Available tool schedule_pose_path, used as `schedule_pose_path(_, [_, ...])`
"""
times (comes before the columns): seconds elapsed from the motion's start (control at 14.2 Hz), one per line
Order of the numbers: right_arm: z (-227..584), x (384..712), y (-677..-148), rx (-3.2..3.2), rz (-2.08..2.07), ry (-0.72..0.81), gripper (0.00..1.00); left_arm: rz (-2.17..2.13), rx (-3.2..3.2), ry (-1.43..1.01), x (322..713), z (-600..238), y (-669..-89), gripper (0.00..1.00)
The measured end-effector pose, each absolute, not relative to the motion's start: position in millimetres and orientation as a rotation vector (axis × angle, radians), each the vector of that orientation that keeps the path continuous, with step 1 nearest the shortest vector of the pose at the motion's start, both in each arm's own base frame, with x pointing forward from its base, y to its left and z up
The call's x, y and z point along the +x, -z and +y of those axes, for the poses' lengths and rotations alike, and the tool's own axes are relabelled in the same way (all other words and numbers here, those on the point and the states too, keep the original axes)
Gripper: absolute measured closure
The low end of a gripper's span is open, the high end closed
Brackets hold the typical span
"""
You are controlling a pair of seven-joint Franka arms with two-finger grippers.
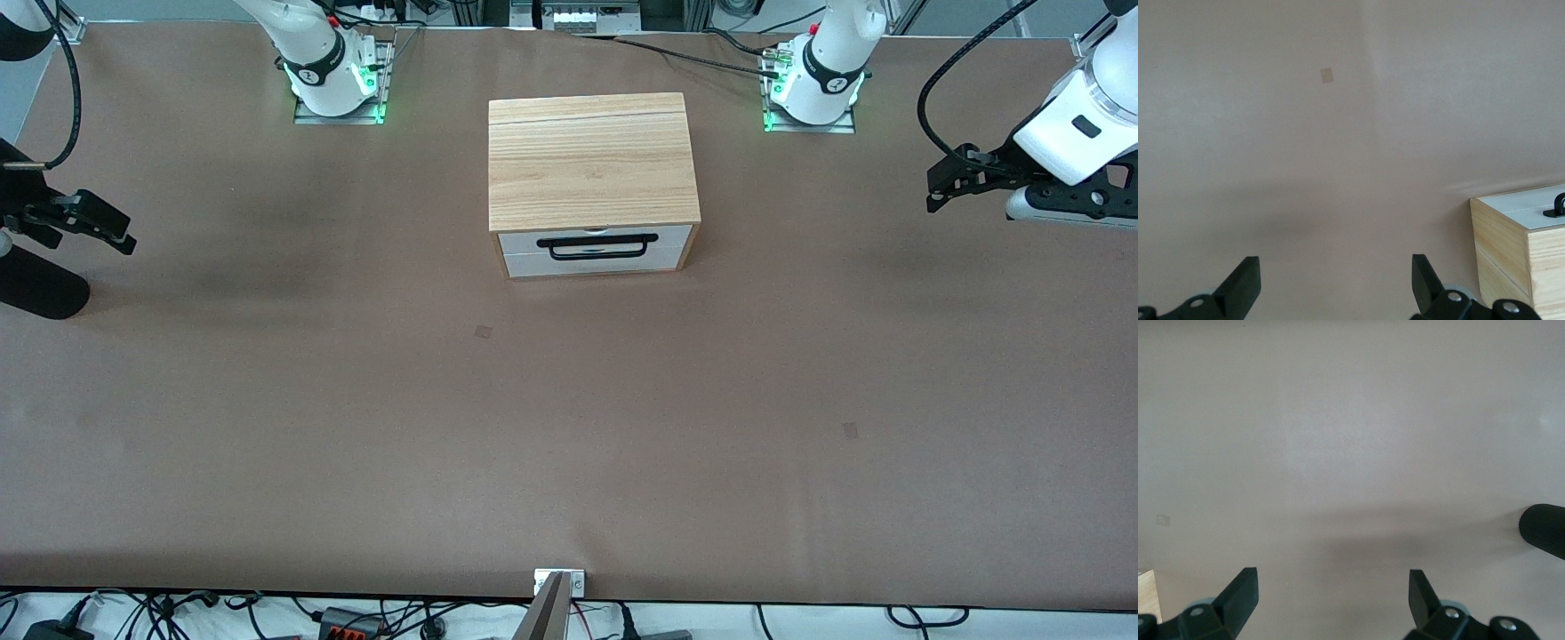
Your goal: Pull top drawer with both arms simultaneously
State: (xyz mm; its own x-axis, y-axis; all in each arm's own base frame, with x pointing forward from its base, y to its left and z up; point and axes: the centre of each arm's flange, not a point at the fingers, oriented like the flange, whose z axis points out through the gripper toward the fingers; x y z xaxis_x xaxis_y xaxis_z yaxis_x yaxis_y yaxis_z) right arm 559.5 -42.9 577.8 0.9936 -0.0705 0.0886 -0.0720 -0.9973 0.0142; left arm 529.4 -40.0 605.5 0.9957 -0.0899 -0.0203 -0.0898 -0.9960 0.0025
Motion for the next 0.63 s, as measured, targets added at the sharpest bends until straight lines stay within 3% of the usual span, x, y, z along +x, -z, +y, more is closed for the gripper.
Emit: schedule_pose_path(0.63, [-42.8, 559.5, -577.8, 3.119, -0.112, -0.138, 0.00, -0.142, 3.137, 0.048, 528.5, -40.2, -604.6, 0.00])
